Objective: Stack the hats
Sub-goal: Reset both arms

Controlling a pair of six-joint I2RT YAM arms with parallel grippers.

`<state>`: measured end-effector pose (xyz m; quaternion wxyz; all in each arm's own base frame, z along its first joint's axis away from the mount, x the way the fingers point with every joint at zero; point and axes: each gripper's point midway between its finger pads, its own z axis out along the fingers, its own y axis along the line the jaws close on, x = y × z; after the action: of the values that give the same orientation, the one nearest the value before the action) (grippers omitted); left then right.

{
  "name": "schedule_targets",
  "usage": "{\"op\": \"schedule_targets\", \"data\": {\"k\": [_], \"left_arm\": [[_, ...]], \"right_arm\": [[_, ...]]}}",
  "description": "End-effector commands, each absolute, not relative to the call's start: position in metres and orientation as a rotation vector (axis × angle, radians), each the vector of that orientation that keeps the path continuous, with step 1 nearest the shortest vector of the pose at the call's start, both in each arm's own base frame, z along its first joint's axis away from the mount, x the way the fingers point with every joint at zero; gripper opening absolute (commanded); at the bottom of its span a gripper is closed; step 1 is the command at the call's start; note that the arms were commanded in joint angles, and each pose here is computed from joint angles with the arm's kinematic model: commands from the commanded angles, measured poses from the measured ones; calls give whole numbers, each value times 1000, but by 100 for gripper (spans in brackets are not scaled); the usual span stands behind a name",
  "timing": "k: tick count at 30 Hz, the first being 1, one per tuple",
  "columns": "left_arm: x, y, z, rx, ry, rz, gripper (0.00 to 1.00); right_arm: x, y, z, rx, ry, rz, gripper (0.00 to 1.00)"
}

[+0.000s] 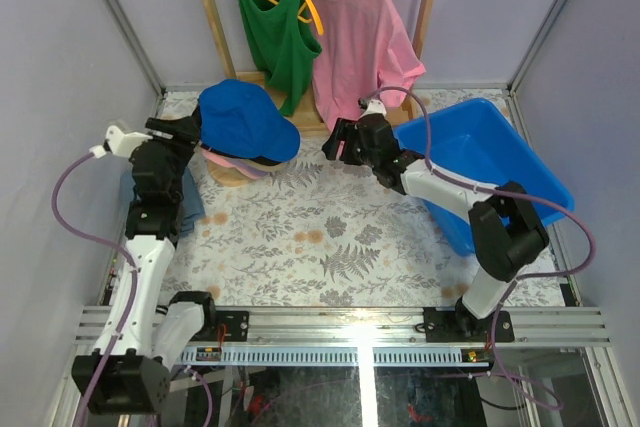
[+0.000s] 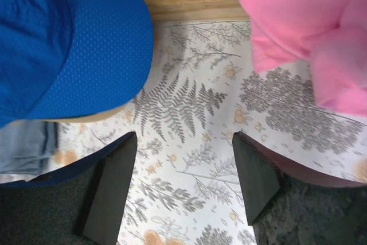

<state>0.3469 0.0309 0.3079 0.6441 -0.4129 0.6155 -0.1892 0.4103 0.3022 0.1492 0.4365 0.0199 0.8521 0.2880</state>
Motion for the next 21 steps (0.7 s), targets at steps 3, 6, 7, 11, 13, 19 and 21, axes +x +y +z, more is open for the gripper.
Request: {"op": "schedule_targets", "data": {"k": [3, 6, 7, 11, 13, 19, 21], "left_arm": [[337, -7, 314, -810, 1420, -352, 63], [328, -30, 307, -757, 1444, -349, 63], [324, -38, 305, -738, 1453, -349, 63], [311, -71, 297, -666, 1489, -339, 63], [304, -87, 292, -631, 1506, -331, 63], [289, -118, 278, -569, 1538, -303, 64], [285, -123, 275, -561, 1539, -299, 64]], "right_arm": [[387, 257, 176, -10, 2086, 377, 79], [373, 236, 181, 17, 2065, 332, 80], [366, 227, 177, 28, 2066, 312, 80], [347, 198, 184, 74, 2002, 268, 81], [341, 183, 188, 101, 1972, 236, 83], [328, 146, 200, 236, 1892, 152, 96], [325, 136, 201, 280, 1873, 126, 100]]}}
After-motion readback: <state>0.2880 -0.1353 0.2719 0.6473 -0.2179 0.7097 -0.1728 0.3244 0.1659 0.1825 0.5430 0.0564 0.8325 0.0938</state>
